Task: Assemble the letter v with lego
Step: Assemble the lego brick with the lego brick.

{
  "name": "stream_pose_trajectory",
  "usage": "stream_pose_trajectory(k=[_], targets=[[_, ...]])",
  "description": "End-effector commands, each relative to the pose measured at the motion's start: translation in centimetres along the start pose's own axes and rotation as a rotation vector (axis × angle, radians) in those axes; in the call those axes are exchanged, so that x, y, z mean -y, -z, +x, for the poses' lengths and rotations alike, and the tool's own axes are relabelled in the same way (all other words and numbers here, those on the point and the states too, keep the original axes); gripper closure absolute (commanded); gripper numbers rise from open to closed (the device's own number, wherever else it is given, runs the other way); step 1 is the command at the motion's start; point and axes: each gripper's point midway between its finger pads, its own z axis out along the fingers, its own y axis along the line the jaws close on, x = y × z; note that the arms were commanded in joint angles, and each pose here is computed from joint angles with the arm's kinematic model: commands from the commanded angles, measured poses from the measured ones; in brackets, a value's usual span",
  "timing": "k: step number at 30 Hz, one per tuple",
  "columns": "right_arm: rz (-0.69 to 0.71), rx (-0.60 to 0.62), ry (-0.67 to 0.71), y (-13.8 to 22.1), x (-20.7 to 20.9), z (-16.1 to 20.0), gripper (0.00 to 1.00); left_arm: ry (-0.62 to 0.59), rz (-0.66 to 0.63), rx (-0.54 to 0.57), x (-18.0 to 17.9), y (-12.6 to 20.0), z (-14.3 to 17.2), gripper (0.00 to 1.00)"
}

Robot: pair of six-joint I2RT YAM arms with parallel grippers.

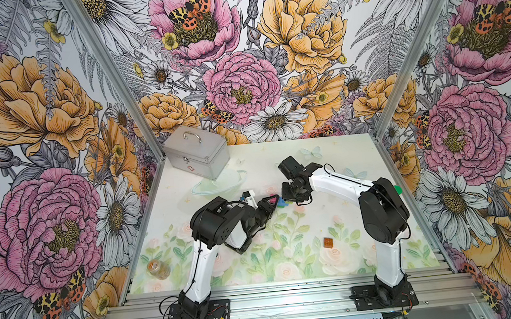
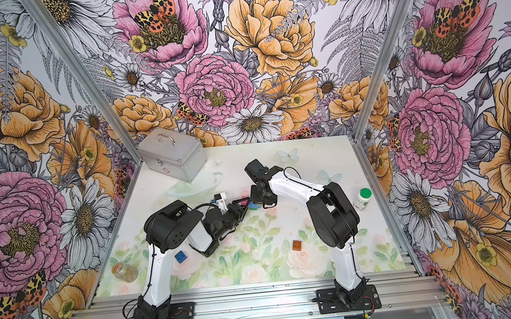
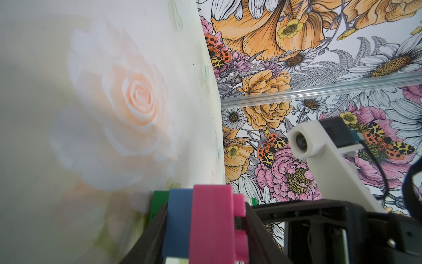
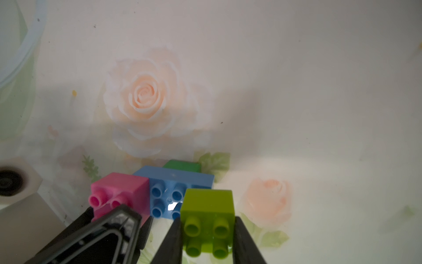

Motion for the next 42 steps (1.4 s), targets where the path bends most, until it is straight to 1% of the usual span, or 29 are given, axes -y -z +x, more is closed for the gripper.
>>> stream_pose_trajectory(k=[1,8,16,22,27,31,39,42], targets=[[0.044,-0.016,-0.012,-1.1,0.3,0.1,0.97,0.017,-0.170,-0.042,-5.8,1.2,1.2,0.67],[0.067,-0.053,-0.007,-1.8,0.4,0.6,0.97,0.026,-0.165,-0.039,-5.9,1.2,1.1,0.67],[0.100,-0.068,0.002,-2.4,0.6,1.2,0.99,0.039,-0.160,-0.041,-6.3,1.2,1.3,0.68],[0.105,-0.039,0.022,-2.2,0.0,0.9,0.98,0.043,-0.155,-0.043,-6.3,1.2,1.3,0.68],[0.090,-0.024,0.076,-2.5,-0.7,0.7,0.98,0.044,-0.156,-0.043,-6.3,1.2,1.3,0.69],[0.053,-0.043,0.092,-3.4,-1.0,1.4,1.00,0.045,-0.156,-0.044,-6.3,1.2,1.3,0.69],[0.073,-0.102,0.072,-5.4,0.4,3.4,1.00,0.048,-0.157,-0.046,-6.4,1.2,1.4,0.69],[0.075,-0.105,0.059,-5.4,0.5,3.5,1.00,0.048,-0.160,-0.048,-6.5,1.2,1.4,0.69]])
